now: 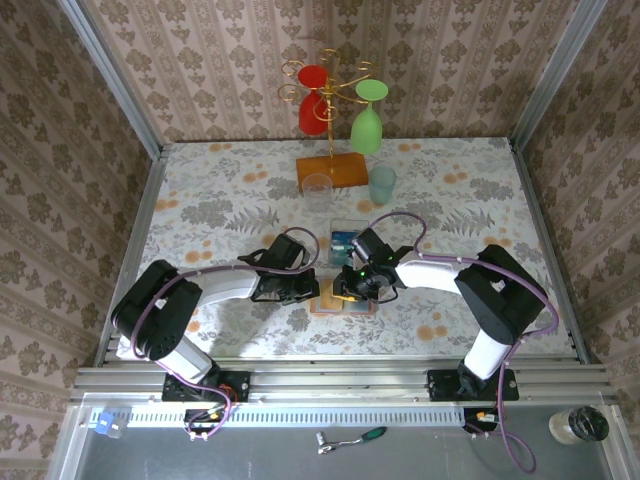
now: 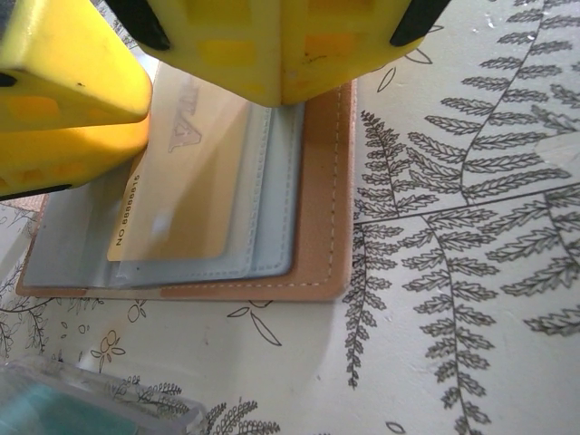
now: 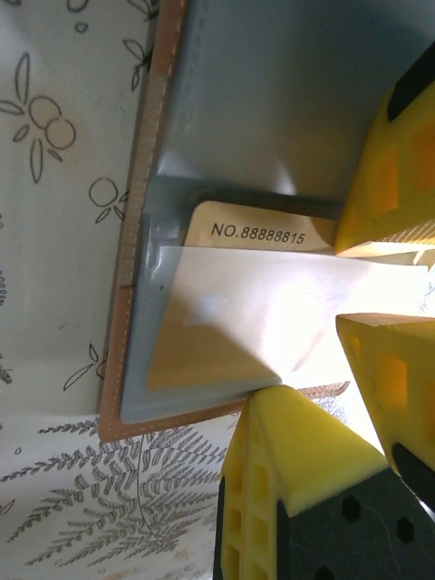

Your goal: Take the credit cards out of the card holder

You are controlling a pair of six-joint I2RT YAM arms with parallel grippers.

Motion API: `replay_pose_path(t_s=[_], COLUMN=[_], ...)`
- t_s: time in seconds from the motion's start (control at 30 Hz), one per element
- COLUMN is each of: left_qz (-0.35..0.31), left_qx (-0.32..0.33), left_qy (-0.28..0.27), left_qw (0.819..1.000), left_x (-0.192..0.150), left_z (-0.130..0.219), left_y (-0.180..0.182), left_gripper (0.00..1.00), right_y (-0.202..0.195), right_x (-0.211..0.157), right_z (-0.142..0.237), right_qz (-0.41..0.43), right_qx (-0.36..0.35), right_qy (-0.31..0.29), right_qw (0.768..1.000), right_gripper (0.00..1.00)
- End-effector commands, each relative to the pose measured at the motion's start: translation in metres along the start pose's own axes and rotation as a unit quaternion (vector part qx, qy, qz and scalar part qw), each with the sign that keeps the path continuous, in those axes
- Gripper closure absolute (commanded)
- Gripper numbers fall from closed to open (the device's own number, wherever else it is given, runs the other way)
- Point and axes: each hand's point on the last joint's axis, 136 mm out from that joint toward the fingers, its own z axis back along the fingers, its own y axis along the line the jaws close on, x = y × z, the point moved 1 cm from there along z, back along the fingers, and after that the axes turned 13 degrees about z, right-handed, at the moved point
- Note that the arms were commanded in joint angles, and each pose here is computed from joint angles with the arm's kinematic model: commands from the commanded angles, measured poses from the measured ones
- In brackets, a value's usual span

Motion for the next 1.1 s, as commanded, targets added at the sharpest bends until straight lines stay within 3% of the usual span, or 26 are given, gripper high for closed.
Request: replay_pose_path(t_s=[0.0,0.43,1.07], left_qz=[0.005,0.001,-0.022], left_qx=[0.025,0.019,-0.009], left_qy=[0.015,0.008,-0.007], left_qw=[1.000,1.000,1.000], left_x=[-0.008,-0.006,0.000], left_z=[-0.007,-0.001,0.015], left_y=[0.016,0.011,-0.026], left_gripper=[0.98,0.98,0.97], right_y=[-0.008,-0.004,0.000], right_x=[-0.002,0.008,0.007], right_z=[0.005,0.010,0.025], right_qz=[0.010,0.031,0.019], right_qx=[-0.036,-0.045,-0.022], right_qy=[0.001,-0.010,-0.032], right_qw=[0.999,0.998,0.999], right_gripper=[0.76,0.76,0.75])
